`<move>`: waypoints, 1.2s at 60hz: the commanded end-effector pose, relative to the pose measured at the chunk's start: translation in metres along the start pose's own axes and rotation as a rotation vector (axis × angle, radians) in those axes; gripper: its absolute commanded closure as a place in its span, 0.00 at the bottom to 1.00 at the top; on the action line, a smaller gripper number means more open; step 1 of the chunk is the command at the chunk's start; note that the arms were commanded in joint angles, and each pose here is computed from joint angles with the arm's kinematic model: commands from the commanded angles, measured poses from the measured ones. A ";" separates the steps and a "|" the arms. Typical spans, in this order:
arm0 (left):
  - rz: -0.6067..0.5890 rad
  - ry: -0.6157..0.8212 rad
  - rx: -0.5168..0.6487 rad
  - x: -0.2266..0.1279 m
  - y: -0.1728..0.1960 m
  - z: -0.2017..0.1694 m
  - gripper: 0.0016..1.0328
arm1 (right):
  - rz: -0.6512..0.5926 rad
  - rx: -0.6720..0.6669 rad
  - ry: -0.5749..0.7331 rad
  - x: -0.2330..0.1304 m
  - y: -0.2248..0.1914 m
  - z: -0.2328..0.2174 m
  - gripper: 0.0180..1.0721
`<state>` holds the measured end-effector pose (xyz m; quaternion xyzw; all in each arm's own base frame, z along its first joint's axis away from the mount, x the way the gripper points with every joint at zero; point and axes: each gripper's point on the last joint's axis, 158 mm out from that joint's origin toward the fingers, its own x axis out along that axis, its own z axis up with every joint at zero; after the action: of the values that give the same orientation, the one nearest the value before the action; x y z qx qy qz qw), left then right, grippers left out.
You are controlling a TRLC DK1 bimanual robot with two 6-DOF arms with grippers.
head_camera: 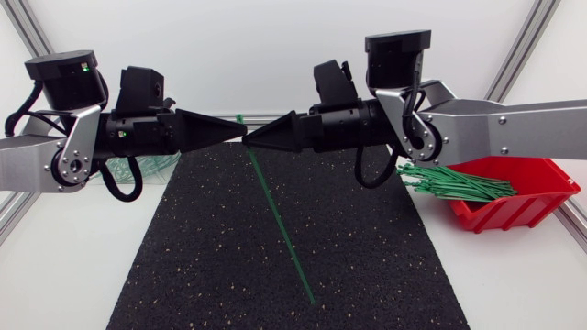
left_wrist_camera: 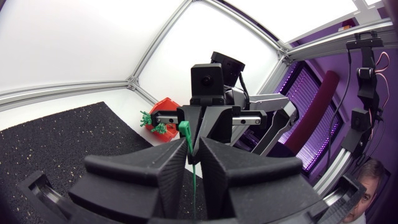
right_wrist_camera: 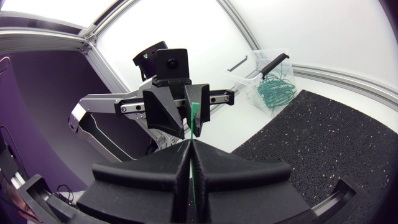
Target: Take a green cable tie from the red box, thread the tail through the head to close it, then place it in the transparent bin on the left.
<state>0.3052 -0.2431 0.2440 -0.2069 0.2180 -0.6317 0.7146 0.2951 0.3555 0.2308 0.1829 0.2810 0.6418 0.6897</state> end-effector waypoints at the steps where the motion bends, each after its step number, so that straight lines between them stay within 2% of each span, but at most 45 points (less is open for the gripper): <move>1: -0.017 0.014 -0.034 0.001 -0.001 -0.011 0.89 | 0.000 0.044 0.017 0.003 -0.005 -0.012 0.95; 10: -0.022 0.017 -0.029 0.003 -0.003 -0.012 0.96 | -0.001 0.043 0.016 0.002 -0.004 -0.012 0.94; 23: -0.021 0.014 -0.023 0.003 -0.004 -0.011 0.96 | -0.006 0.035 0.013 0.003 -0.004 -0.011 0.93; 25: -0.017 0.010 -0.019 0.001 -0.004 -0.009 0.96 | -0.010 0.027 0.008 0.002 -0.002 -0.009 0.83; 33: 0.002 -0.007 -0.007 -0.006 0.000 -0.004 0.96 | -0.034 0.016 0.030 -0.003 -0.005 -0.011 0.61; 35: 0.006 -0.009 -0.008 -0.007 0.001 -0.004 0.96 | -0.039 0.008 0.037 -0.005 -0.006 -0.011 0.59; 57: 0.003 -0.011 0.002 -0.008 -0.003 -0.006 0.96 | -0.049 -0.077 0.054 -0.009 -0.003 -0.006 0.60; 65: 0.001 -0.008 -0.002 -0.007 -0.003 -0.007 0.96 | -0.043 -0.092 0.054 -0.008 -0.001 -0.004 0.72; 72: -0.002 -0.005 -0.005 -0.006 -0.004 -0.007 0.96 | -0.027 -0.103 0.065 -0.003 0.002 -0.007 0.73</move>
<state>0.3062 -0.2358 0.2401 -0.2085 0.2147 -0.6242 0.7217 0.2939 0.3473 0.2153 0.1348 0.2913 0.6379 0.7001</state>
